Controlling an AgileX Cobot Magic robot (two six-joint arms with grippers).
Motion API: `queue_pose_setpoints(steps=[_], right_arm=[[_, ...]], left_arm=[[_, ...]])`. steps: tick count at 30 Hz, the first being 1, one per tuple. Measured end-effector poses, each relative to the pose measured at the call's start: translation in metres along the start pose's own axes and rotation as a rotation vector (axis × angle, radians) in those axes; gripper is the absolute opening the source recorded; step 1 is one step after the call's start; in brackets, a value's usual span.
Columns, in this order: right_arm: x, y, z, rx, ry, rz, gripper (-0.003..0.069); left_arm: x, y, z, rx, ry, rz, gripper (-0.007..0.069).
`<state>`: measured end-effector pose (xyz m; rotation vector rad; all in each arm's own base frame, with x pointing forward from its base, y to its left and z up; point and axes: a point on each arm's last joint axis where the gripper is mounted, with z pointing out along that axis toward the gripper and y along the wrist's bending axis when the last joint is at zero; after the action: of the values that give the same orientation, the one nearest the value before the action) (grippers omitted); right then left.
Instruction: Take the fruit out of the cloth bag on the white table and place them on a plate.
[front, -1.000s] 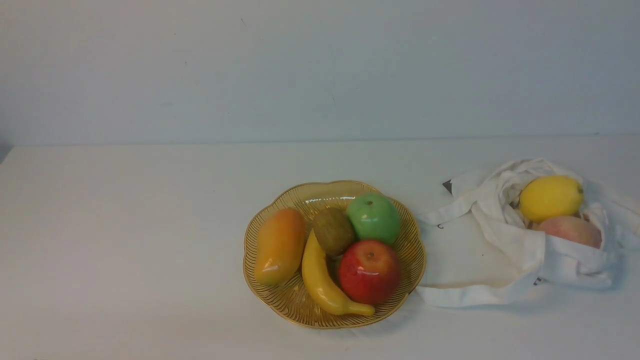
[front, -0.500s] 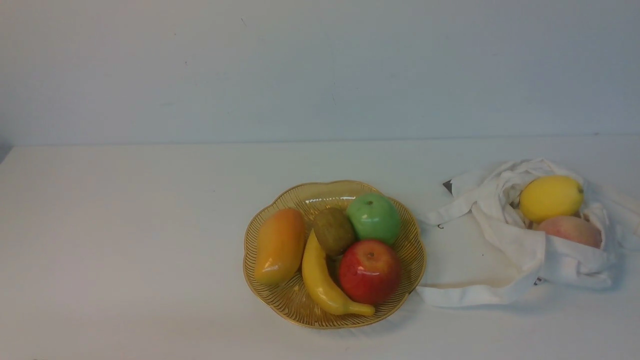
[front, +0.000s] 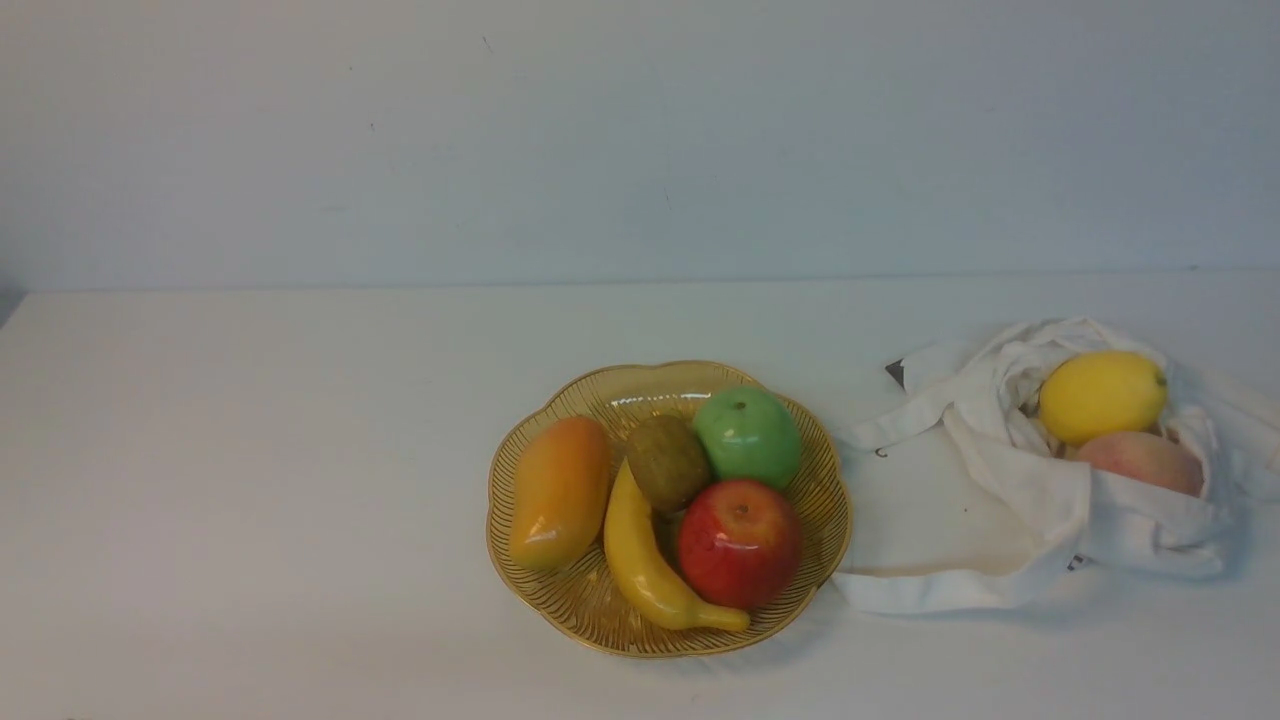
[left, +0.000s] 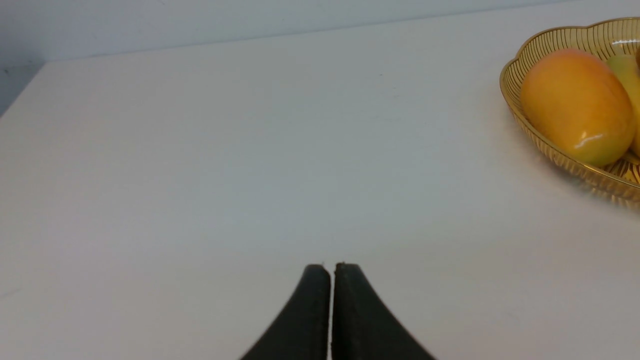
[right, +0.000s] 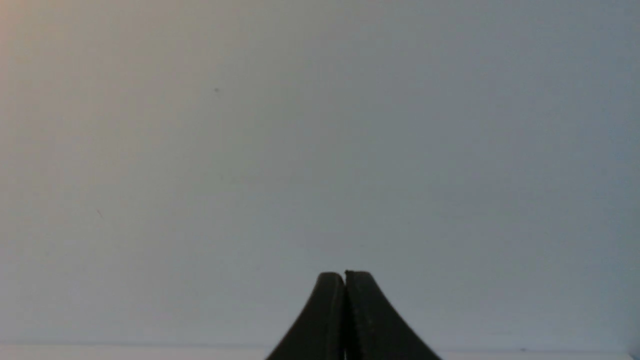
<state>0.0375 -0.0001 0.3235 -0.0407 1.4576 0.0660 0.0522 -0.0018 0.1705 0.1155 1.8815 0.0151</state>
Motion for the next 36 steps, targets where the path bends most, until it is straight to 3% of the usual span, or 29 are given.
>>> queue_pose_setpoints(steps=[4,12,36], right_arm=[[0.041,-0.003,0.003,0.046,0.089,-0.078,-0.0012],[0.137,-0.008,0.002,0.106,0.301,-0.070,-0.0012],[0.144,-0.008,0.001,0.112,0.321,-0.044,-0.0012]], left_arm=[[0.000,0.000,0.000,0.000,0.000,0.000,-0.0008],[0.000,0.000,0.000,0.000,0.000,0.000,-0.0008],[0.000,0.000,0.000,0.000,0.000,0.000,-0.0008]])
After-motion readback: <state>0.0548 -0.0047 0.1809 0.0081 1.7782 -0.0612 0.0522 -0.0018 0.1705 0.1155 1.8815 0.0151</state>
